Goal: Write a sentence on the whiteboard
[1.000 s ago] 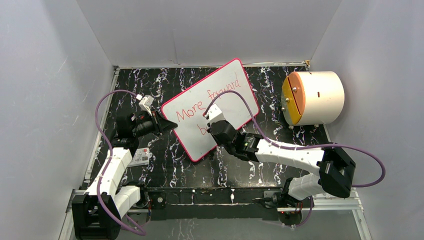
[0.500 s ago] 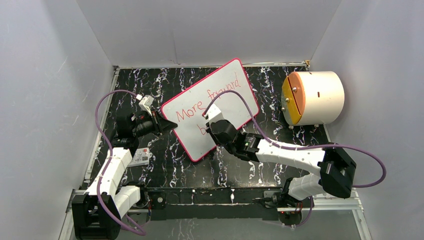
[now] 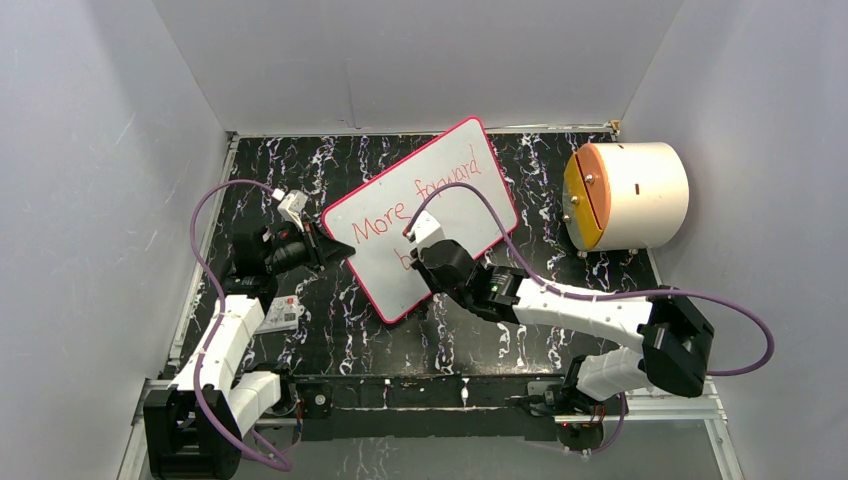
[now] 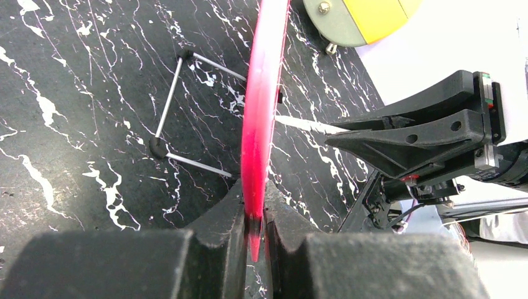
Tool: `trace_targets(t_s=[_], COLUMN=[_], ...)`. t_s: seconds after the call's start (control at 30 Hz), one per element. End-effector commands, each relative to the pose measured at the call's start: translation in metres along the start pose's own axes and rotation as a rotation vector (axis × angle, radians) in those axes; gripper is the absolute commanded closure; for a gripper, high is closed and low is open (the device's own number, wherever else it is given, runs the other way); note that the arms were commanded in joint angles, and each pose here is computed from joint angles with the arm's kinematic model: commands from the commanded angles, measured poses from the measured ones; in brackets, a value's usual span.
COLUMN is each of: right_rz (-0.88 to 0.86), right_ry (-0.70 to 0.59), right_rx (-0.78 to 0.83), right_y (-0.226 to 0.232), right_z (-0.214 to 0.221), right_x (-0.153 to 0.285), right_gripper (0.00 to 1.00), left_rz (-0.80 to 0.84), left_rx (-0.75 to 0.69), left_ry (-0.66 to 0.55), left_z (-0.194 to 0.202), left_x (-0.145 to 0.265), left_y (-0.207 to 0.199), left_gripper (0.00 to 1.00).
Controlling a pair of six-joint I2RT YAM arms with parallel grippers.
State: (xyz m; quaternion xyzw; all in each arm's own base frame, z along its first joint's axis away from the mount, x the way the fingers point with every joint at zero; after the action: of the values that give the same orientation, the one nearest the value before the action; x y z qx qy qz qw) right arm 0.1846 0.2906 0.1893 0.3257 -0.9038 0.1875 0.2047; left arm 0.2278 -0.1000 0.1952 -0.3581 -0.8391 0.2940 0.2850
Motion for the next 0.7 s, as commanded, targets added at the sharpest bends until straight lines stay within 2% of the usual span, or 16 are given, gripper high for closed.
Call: trace_targets(t_s=[0.0, 0.37, 0.67], right_rz=[-0.017, 0.046, 0.079], right_ry=[-0.036, -0.099, -0.101], right_rx=[-0.038, -0.036, -0.039], right_y=[-0.002, -0.018, -0.033], right_z=[-0.013, -0.025, -0.024], right_x=[0.008, 0.024, 0.017], right_gripper=[1.00, 1.00, 1.00], left_rz=[-0.094, -0.098, -0.103], left_rx=[0.034, 0.032, 0.038], left_ry=[0.012, 0.017, 0.023], left_z=[0.006, 0.006, 0.007], left_x=[0.001, 0.002, 0.001], left_y=[0.014, 0.014, 0.016], left_gripper=[1.00, 1.00, 1.00])
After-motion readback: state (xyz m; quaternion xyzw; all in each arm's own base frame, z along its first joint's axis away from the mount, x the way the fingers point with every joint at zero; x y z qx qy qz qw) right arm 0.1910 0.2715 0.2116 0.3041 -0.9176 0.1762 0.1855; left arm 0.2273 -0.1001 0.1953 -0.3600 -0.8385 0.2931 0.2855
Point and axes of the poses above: each gripper's point midway between its finger pads, its own x axis back along the fingers, its own y axis along the line the jaws close on, z = x × y, the point moved 6 cm from there along x, back along the fingers, and after that the axes turned 6 degrees about x, right-handed, at the moved point
